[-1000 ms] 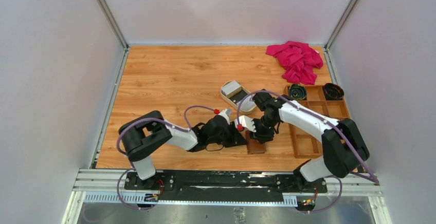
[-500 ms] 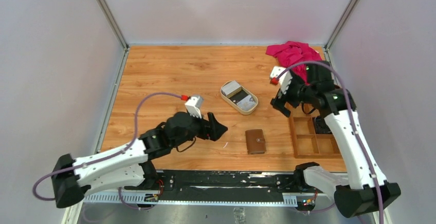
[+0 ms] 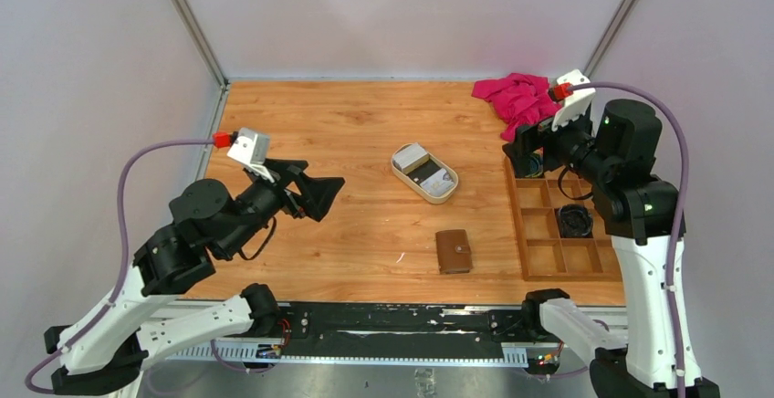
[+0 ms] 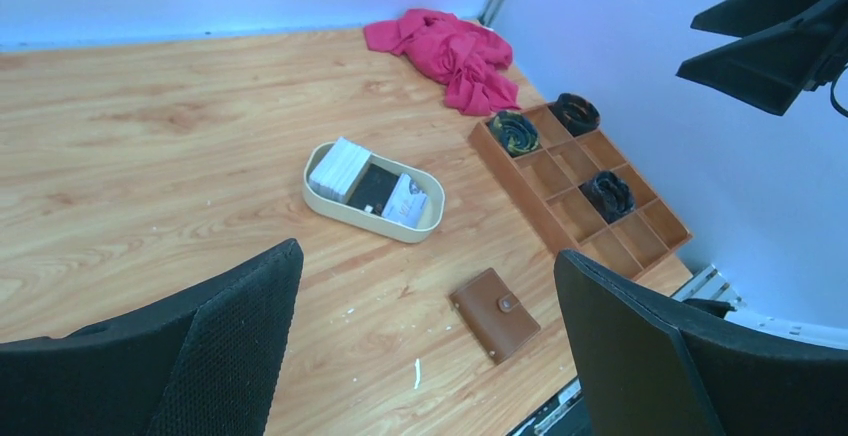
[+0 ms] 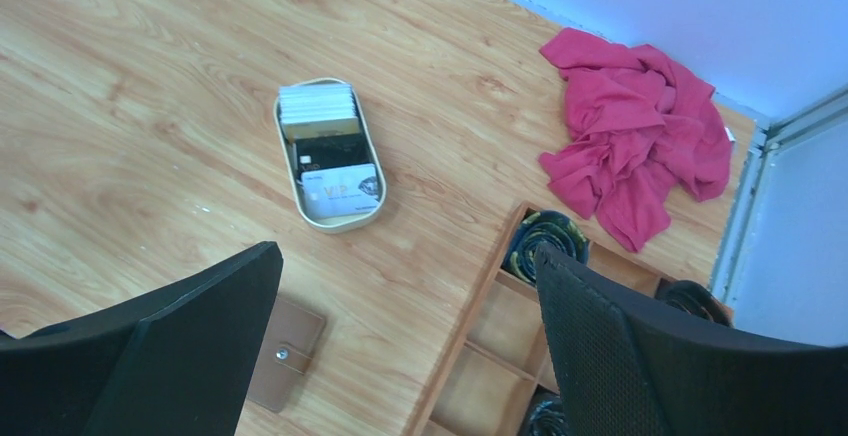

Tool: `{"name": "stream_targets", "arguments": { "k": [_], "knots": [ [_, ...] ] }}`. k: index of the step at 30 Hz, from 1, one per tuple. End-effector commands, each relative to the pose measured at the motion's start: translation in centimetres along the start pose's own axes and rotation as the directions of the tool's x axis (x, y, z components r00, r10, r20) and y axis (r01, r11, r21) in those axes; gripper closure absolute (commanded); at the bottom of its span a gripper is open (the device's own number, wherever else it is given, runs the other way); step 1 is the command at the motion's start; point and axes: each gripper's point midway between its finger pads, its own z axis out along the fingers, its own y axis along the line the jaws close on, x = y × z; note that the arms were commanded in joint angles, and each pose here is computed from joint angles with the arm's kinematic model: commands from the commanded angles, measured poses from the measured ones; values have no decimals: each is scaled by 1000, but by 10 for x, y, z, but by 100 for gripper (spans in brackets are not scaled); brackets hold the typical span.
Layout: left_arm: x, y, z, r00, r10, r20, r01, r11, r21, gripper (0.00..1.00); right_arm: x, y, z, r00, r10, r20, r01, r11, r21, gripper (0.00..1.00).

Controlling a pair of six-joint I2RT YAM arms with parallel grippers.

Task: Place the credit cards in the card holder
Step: Reset both arms

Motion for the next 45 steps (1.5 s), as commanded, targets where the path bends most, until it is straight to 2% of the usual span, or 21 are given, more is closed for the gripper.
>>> {"name": "stream_targets", "arguments": {
  "k": [1,6,17,45],
  "knots": [
    [-12,10,-17,997,67,-24,-68,997,-34,0,-16,15,-21,996,84,38,-82,995,-54,0],
    [-30,7,-31,998,54,16,-54,998,-16,0,-24,22,-34,996,67,56,-62,994,-92,0],
    [-39,11,-52,998,14,61,-14,1000,-1,0,-26,25,-40,993,95,63,-87,988,-127,0],
    [-22,14,-47,1000,17,9,-17,1000,-12,0,-8,7,-31,988,154,31,-151,986,-75,0]
  ]
}}
